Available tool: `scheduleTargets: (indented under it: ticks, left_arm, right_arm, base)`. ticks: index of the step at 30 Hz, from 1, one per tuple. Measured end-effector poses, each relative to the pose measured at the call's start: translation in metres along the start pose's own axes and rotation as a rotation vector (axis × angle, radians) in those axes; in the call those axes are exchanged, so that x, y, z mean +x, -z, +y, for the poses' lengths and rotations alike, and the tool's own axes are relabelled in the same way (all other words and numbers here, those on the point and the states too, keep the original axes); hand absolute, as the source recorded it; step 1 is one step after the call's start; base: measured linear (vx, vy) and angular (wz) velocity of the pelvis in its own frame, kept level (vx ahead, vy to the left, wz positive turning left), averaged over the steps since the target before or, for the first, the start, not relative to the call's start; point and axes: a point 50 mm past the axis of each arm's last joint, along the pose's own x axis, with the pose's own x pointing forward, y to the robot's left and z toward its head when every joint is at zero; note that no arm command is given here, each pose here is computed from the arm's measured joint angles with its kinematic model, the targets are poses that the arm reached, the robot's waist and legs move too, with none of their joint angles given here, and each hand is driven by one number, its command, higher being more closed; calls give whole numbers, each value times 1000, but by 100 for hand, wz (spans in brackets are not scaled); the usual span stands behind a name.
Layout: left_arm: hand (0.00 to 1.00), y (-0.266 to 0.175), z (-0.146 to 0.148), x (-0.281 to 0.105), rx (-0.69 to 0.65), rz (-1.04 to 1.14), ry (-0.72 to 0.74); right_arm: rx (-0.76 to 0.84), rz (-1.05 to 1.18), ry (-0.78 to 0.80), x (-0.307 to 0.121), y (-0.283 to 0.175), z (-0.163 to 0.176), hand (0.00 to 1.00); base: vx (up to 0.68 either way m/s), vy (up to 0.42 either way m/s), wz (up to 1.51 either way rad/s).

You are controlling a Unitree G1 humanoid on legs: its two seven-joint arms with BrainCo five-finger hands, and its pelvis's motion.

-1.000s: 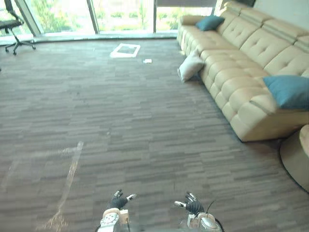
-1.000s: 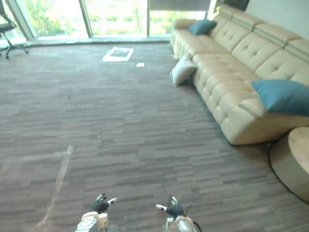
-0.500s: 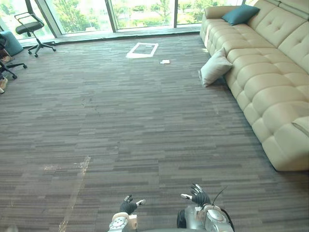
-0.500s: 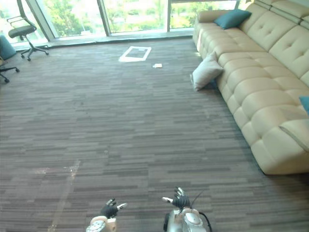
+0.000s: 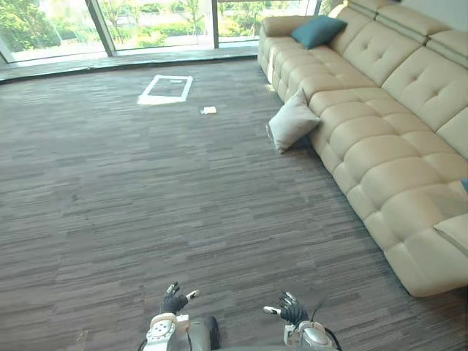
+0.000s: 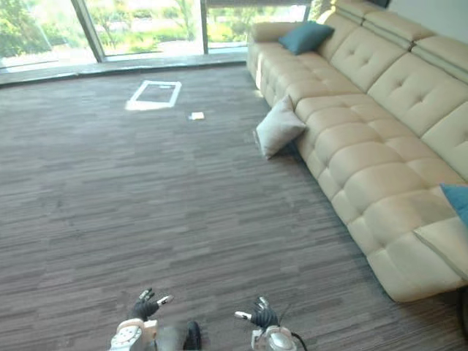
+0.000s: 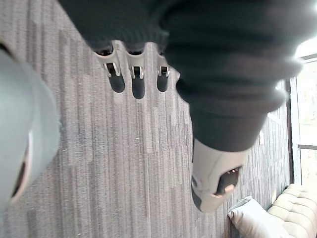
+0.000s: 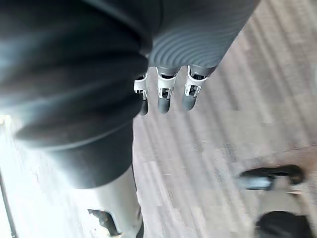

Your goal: Pick up cushions and gather them together orderly.

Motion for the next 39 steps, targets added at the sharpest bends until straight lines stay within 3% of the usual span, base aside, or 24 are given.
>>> scheduleTargets:
  ticks: [8,12,22,31,39]
  left_arm:
    - [0,-11,-33,3,22,-21,101]
    - [0,10,-30,-4,-21,43,81]
    - [0,-4,-11,-3,-122,-42,-6]
    - [0,-3,-2,0,-21,-16,-3]
    - [0,3,-22,0,32,31,64]
  right_arm:
    - [21,-115,16,4,-28,-6,0]
    - [2,-109,27,6,-31,-12,0]
    - [-19,-49,-1,8,-21,0,0]
    - [-5,38,61,-4,9,-19,0]
    - [-1,-76,58,1,-18,-20,0]
  base:
    - [544,-33,49]
    - [643,-258,9]
    - [587,-97,-54]
    - [694,254,-20]
    - [497,25,25]
